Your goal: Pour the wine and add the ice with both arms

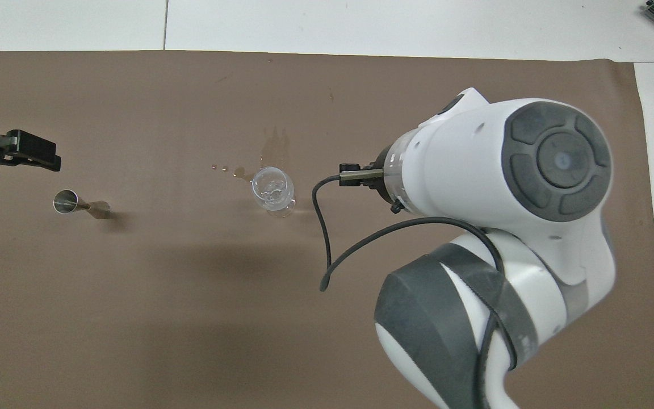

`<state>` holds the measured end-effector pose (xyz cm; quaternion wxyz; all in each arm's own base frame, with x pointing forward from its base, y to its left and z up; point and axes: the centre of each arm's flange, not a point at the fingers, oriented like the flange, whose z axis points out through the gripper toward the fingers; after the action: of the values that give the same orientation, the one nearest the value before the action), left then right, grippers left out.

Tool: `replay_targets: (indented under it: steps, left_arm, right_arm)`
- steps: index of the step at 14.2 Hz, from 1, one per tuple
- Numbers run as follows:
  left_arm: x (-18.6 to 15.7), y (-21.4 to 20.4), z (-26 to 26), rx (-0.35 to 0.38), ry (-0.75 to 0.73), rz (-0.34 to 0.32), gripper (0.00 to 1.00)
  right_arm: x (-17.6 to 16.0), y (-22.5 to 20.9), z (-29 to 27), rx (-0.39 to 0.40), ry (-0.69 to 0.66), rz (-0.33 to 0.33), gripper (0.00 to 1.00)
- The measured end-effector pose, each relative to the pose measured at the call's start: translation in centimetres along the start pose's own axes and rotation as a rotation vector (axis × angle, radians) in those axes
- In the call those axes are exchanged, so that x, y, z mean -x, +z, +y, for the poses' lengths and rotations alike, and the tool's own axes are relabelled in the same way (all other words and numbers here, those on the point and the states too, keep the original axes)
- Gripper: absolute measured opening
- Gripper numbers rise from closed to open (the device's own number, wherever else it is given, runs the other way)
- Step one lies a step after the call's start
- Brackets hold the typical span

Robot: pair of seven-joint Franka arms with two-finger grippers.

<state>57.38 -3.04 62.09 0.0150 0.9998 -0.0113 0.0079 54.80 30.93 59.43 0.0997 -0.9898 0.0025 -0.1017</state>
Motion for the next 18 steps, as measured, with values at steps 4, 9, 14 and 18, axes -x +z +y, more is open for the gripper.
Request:
replay_targets:
  steps: [4, 9, 14, 18]
  left_arm:
    - [0.9, -1.5, 0.0, -0.006, -0.005, 0.014, 0.96]
    - [1.5, -2.5, -0.5, -0.017, 0.014, 0.031, 1.0]
    - [1.5, -2.6, -1.3, -0.019, 0.081, 0.032, 1.0]
    - [1.5, -2.6, 0.2, -0.018, 0.111, 0.031, 1.0]
  right_arm:
    - [-0.8, 1.4, -3.9, -0.067, 0.027, 0.035, 0.22]
    - [-0.8, 4.0, -7.6, -0.099, 0.044, 0.085, 0.22]
    - [-0.3, 7.6, -9.8, -0.075, 0.016, 0.108, 0.22]
    - [1.1, 9.6, -11.7, -0.06, 0.009, 0.108, 0.22]
